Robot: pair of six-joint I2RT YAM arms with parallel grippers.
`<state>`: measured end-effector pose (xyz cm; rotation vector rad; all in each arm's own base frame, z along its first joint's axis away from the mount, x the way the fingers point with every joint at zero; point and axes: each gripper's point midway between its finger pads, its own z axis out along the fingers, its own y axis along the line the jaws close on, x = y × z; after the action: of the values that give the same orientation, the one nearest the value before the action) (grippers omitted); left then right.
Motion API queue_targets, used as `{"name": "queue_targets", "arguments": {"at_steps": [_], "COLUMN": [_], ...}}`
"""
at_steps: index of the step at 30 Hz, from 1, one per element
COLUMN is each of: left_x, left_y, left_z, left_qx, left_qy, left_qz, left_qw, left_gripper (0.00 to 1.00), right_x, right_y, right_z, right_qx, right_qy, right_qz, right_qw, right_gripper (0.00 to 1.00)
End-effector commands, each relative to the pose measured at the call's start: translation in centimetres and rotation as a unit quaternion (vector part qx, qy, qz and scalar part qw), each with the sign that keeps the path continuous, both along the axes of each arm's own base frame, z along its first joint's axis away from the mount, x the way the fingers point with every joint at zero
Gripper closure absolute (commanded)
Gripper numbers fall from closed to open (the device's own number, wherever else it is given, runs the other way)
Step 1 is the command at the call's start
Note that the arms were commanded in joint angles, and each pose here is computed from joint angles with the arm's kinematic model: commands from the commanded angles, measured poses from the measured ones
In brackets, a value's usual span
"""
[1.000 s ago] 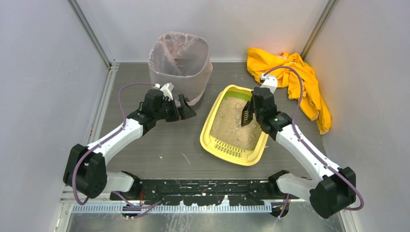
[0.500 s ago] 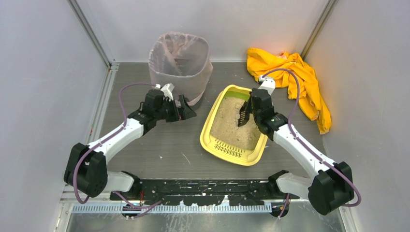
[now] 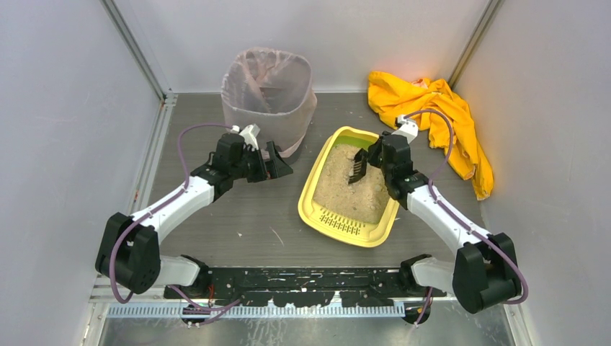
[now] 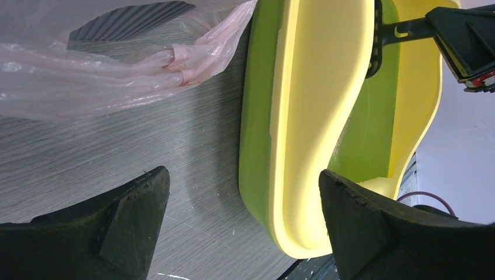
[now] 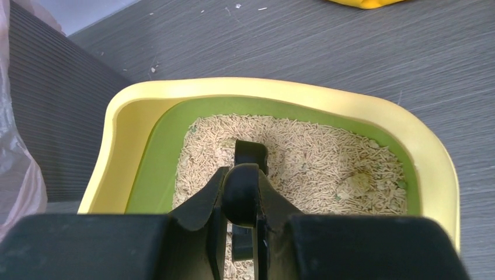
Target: Clean the litter box
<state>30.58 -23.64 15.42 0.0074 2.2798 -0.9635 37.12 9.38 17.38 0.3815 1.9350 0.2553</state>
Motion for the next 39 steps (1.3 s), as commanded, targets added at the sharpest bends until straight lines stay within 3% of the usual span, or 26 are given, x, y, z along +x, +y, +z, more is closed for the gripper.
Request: {"name": "queue_targets", "arguments": {"at_steps": [1,17,31,39], "left_x": [0.6,0.5,0.5,0.5], "left_y": [-0.5,-0.6,-0.8,-1.0], "left_z": [1.3,1.6,1.6,1.5], "left_qx": [-0.017,-0.020,-0.027,-0.032], "left_qy": [-0.024,-0.027,-0.024,-0.021], "left_qz": [-0.010,-0.013,-0.015,-0.018], "left_qw": [1.000,0.999,0.999,0.999], "left_gripper": [0.02,0.03,0.03,0.03], "right_x": [0.5,0.6,-2.1,-2.6], "right_y": [3.4,3.6,2.2,1.7], "right_z": [1.0,-0.9,5.0,4.0], "right_qx": [0.105,0.210,0.215,0.220], "right_qy": [-0.021,-0.010,-0.054,-0.049], "right_qz": [0.053,0.092,0.098,0.094], "right_qw": [0.993,0.973,0.970,0.970], "right_gripper": [0.99,0.99,0.99,0.99]}}
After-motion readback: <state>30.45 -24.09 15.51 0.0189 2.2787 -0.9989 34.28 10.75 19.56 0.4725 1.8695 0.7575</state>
